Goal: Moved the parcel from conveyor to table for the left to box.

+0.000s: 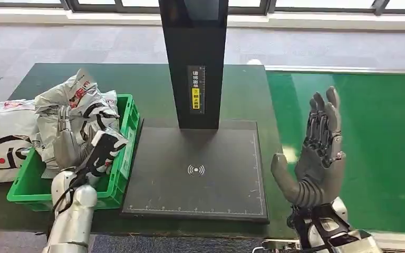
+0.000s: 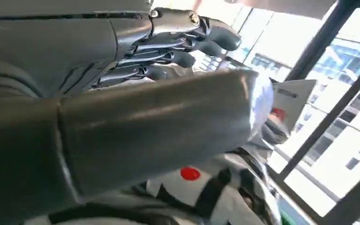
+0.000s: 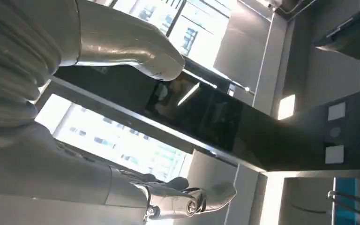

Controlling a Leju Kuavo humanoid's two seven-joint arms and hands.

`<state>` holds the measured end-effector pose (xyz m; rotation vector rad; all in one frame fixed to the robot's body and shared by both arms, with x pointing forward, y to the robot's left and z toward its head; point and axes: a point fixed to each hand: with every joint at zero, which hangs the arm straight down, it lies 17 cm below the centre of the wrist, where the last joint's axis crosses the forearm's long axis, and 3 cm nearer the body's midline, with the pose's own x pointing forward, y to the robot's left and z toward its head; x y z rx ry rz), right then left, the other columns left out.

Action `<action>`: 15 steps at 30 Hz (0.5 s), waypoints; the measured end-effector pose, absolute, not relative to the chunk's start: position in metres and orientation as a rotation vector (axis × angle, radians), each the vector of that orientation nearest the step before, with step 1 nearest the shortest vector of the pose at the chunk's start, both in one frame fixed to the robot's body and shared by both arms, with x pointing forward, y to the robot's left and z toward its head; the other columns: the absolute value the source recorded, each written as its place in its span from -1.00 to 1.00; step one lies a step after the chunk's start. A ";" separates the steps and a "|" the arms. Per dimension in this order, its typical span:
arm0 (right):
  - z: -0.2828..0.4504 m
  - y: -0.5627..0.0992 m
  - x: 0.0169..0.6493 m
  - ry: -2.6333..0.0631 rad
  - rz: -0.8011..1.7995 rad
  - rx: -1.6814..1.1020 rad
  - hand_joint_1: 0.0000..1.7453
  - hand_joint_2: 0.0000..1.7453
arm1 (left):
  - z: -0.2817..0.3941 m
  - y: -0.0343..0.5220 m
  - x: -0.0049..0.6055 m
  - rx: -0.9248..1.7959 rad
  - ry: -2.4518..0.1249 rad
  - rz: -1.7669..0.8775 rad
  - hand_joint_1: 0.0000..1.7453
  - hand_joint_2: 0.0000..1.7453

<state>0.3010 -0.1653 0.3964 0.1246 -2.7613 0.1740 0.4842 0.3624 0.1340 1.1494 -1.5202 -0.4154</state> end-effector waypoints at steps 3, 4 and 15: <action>0.397 -0.164 0.300 -2.763 0.177 0.127 -1.00 1.00 | 0.142 0.354 0.478 1.152 -1.547 -0.410 -1.00 -1.00; 0.397 -0.163 0.300 -2.763 0.180 0.132 -1.00 1.00 | 0.143 0.352 0.476 1.152 -1.552 -0.408 -1.00 -1.00; 0.397 -0.160 0.299 -2.764 0.203 0.146 -1.00 1.00 | 0.151 0.343 0.468 1.151 -1.578 -0.413 -1.00 -1.00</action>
